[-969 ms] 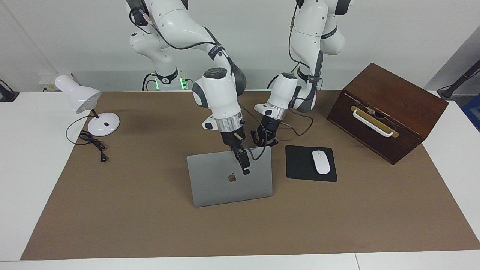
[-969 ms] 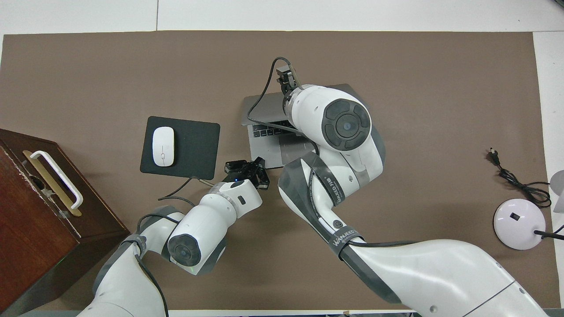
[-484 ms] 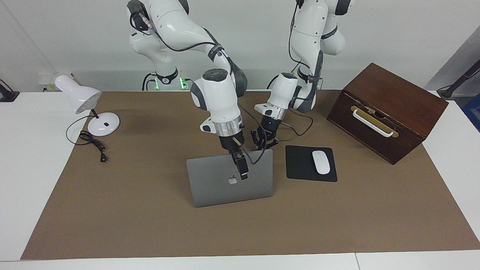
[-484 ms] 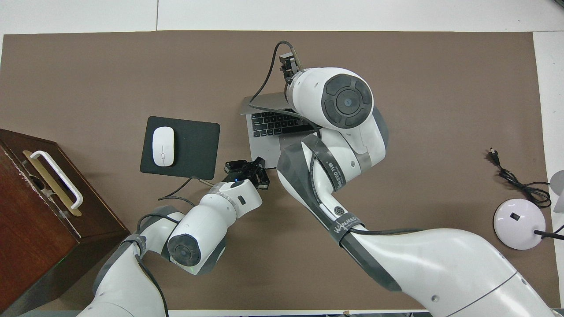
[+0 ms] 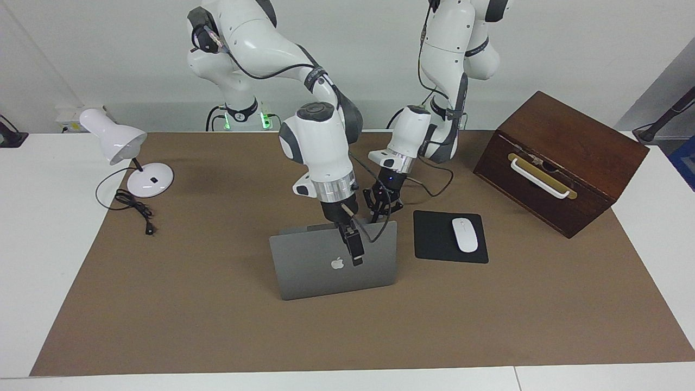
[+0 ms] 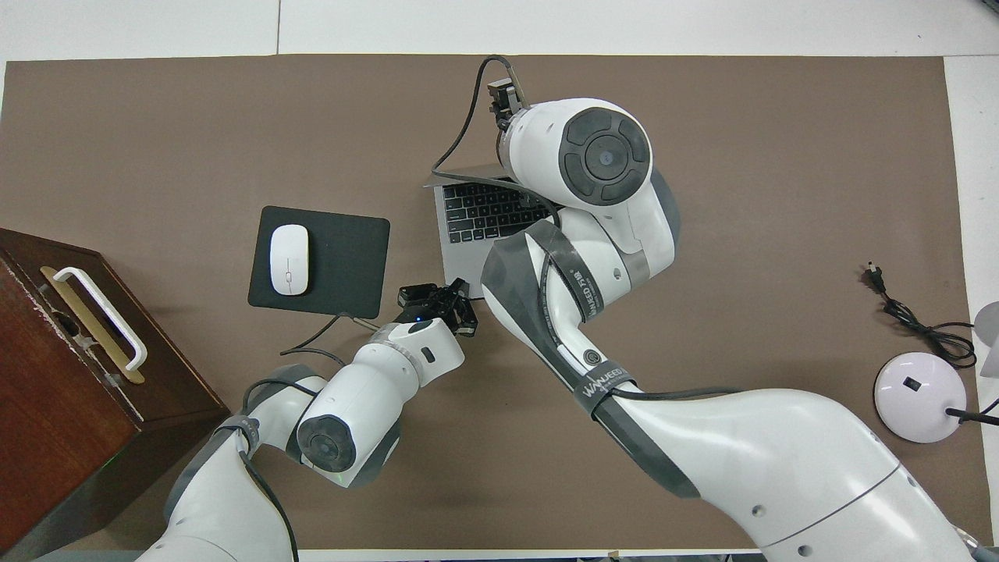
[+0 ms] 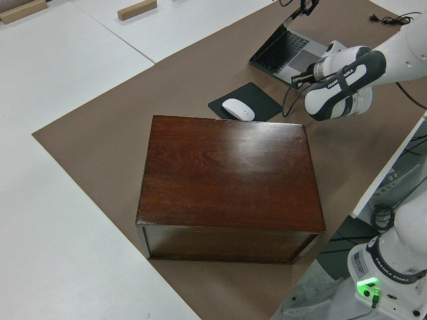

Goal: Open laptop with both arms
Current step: 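Lift the lid upward with the right gripper, then push the lid farther back with the right gripper until upright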

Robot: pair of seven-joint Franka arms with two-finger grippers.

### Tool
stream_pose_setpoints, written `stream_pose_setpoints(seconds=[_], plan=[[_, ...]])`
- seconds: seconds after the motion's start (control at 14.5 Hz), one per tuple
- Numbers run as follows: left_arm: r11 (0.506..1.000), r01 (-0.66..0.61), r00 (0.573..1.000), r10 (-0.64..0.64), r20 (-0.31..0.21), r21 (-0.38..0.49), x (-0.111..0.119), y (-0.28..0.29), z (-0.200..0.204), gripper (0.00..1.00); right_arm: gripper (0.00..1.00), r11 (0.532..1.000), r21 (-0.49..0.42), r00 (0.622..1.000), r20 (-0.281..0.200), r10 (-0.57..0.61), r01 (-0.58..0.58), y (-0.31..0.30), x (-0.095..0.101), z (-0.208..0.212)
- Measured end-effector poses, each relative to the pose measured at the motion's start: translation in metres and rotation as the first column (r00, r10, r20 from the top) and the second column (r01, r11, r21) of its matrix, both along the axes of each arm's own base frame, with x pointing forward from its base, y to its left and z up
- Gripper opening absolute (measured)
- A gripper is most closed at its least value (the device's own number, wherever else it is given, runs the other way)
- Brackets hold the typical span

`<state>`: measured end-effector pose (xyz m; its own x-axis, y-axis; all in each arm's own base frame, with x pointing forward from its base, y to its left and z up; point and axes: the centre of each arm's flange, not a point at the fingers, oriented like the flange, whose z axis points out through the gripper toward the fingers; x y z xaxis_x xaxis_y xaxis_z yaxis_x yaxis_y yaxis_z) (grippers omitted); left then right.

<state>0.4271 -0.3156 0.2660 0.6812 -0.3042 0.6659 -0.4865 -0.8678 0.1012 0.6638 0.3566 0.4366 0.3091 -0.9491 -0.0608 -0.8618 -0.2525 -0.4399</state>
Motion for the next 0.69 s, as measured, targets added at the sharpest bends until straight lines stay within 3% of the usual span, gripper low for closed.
stream_pose_setpoints(seconds=[0.69], plan=[[1.0,0.0,1.0,0.0,0.0,0.0,0.0,0.0,0.0,0.01,1.0,1.0,0.02,1.0,0.027,0.002,-0.002,0.013,0.02,-0.007]])
